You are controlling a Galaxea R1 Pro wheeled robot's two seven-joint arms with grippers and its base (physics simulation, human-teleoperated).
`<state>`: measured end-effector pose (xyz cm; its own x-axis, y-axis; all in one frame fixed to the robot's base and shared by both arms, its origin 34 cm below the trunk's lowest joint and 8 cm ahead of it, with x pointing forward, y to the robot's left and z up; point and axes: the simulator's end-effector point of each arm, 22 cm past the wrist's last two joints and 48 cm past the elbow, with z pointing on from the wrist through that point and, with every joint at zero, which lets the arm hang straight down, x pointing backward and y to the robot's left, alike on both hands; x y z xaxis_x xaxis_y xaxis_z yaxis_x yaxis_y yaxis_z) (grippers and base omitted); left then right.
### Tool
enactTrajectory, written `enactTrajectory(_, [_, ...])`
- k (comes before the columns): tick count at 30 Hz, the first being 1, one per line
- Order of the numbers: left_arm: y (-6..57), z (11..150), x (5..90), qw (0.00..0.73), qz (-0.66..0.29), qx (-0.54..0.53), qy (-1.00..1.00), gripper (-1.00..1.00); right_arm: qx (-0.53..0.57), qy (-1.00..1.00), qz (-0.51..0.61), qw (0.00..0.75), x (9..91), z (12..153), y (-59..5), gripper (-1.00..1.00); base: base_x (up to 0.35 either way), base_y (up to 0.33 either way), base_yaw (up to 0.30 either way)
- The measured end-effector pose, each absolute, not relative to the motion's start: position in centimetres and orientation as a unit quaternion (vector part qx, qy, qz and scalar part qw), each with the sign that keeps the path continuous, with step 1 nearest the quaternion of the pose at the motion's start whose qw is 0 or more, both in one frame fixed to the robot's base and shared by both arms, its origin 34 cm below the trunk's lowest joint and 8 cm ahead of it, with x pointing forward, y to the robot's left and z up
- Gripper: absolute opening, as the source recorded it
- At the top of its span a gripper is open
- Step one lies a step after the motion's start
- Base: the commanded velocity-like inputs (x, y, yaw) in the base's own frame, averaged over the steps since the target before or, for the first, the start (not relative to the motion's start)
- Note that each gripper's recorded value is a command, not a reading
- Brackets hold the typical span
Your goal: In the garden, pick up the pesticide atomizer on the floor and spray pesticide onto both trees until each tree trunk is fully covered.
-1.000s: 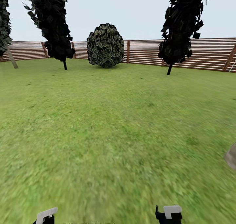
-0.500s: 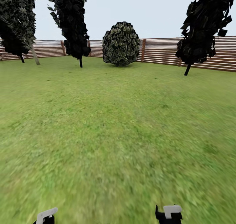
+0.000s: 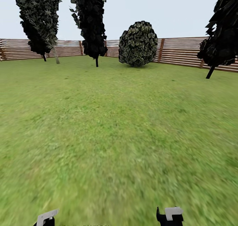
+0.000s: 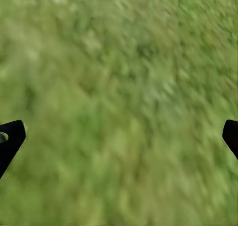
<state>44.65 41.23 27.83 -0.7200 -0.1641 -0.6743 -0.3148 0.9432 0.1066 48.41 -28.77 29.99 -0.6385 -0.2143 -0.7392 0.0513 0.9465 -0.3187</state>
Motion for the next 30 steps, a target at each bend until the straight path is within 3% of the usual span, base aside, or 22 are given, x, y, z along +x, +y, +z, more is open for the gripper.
enactTrajectory(16, [41.37, 27.79, 44.54, 0.349, 0.108, -0.132, 0.921, -1.0, -0.046, 0.892, -0.156, 0.422, 48.37, 29.95, -28.61, 1.0, 0.0, 0.004, 0.285])
enactTrajectory(30, [41.59, 27.65, 44.13, 0.347, 0.109, -0.148, 0.92, -1.0, -0.046, 0.892, -0.155, 0.422, 48.35, 29.93, -28.6, 1.0, 0.0, 0.28, 0.285])
